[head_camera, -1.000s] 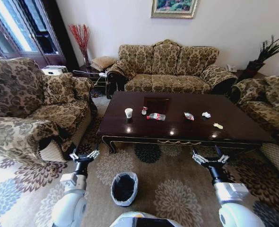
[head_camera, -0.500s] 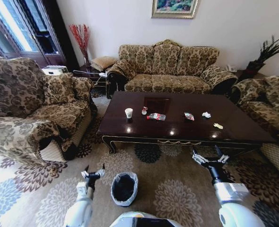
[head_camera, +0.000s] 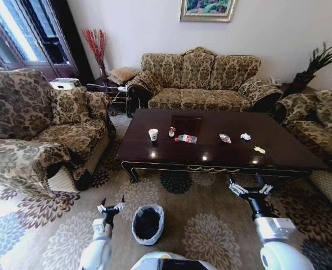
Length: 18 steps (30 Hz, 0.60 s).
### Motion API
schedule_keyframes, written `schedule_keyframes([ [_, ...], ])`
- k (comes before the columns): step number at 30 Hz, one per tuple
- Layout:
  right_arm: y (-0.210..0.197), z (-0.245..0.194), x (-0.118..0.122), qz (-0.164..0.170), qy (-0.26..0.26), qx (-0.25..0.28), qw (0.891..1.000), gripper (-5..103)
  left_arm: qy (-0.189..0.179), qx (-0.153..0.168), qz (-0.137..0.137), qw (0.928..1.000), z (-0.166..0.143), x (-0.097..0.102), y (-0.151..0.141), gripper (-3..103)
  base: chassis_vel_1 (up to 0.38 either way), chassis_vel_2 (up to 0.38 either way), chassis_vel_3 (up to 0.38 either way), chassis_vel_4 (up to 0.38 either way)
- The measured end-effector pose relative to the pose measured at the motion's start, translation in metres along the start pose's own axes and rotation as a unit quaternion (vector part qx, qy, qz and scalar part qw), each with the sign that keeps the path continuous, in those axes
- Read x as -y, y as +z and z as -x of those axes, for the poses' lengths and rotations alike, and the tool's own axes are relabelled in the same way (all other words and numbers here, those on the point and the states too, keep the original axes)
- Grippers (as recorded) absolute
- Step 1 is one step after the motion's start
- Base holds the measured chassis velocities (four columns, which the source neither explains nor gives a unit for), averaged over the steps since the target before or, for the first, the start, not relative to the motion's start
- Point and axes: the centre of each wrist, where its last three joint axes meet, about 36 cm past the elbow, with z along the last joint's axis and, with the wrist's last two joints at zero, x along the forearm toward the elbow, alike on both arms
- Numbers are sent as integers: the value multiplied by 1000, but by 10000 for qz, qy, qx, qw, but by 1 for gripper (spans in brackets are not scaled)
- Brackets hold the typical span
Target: Move to the front of the table and place the trash on the table into the trash bin.
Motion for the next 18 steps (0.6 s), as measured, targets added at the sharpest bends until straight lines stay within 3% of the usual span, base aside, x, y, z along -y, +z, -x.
schedule_keyframes([
  [5,8,2,2,71,24,64,10000,100,-39,56,9,10000,0,-1,-2,100,0,0,0,0],
  [9,18,2,4,100,7,-77,9999,100,-38,-74,-16,10000,5,1,6,100,0,0,0,0],
  [12,31,1,4,139,27,-228,9996,100,57,-642,13,9979,10,5,26,100,0,0,0,0],
  [13,31,1,4,139,27,-228,9996,100,57,-642,13,9979,10,5,26,100,0,0,0,0],
  [18,36,-2,7,132,65,-237,9996,100,235,-1248,84,9919,7,16,59,100,0,0,0,0],
])
